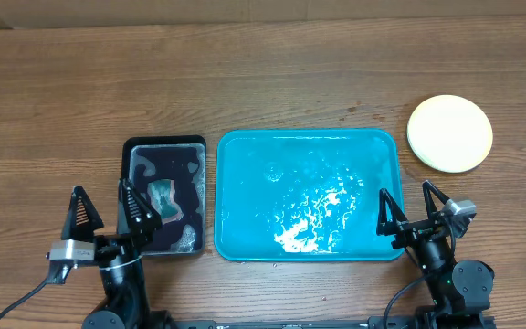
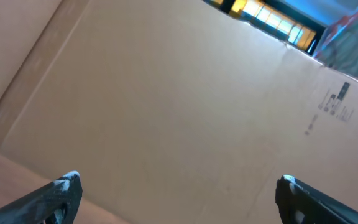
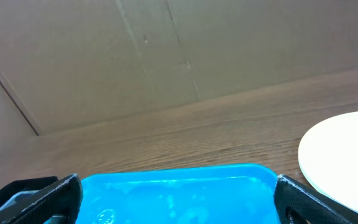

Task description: Clean dirty plates on tray and stack at the side

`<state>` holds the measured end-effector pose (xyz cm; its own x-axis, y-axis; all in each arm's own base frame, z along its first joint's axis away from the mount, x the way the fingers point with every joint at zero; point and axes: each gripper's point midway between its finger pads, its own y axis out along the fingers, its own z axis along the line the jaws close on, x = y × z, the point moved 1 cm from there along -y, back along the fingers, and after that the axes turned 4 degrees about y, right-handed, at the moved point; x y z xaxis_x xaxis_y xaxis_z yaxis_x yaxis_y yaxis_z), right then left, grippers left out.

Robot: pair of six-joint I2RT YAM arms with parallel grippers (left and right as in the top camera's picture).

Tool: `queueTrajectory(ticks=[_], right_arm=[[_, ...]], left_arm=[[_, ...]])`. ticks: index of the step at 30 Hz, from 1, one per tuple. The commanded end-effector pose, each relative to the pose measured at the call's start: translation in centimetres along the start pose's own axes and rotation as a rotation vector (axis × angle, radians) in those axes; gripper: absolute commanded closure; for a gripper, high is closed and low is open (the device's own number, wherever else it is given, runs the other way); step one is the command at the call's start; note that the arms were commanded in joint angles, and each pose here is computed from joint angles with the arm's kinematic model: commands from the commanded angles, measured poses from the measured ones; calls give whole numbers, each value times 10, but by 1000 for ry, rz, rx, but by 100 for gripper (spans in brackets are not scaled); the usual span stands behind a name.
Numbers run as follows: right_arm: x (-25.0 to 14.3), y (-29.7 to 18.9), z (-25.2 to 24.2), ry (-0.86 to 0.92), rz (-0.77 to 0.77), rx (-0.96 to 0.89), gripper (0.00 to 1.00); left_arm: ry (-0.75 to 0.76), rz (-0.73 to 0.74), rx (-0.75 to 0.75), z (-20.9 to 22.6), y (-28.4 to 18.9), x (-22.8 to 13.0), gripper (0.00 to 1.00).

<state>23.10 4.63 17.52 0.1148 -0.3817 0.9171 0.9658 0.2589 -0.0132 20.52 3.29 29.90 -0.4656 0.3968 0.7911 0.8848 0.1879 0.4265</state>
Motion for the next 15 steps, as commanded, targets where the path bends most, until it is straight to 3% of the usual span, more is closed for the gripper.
queueTrajectory(ticks=[1,8,15], right_arm=[[-1,0,-2,-7,-7,-6,0],[-1,0,-2,-7,-7,-6,0],[-1,0,-2,-7,-7,-6,0]], left_arm=[[-10,-12,-19,3,-3,-9,0],[-5,16,-12,9,-5,-24,0],[27,333,63,32,-18,-95,0]])
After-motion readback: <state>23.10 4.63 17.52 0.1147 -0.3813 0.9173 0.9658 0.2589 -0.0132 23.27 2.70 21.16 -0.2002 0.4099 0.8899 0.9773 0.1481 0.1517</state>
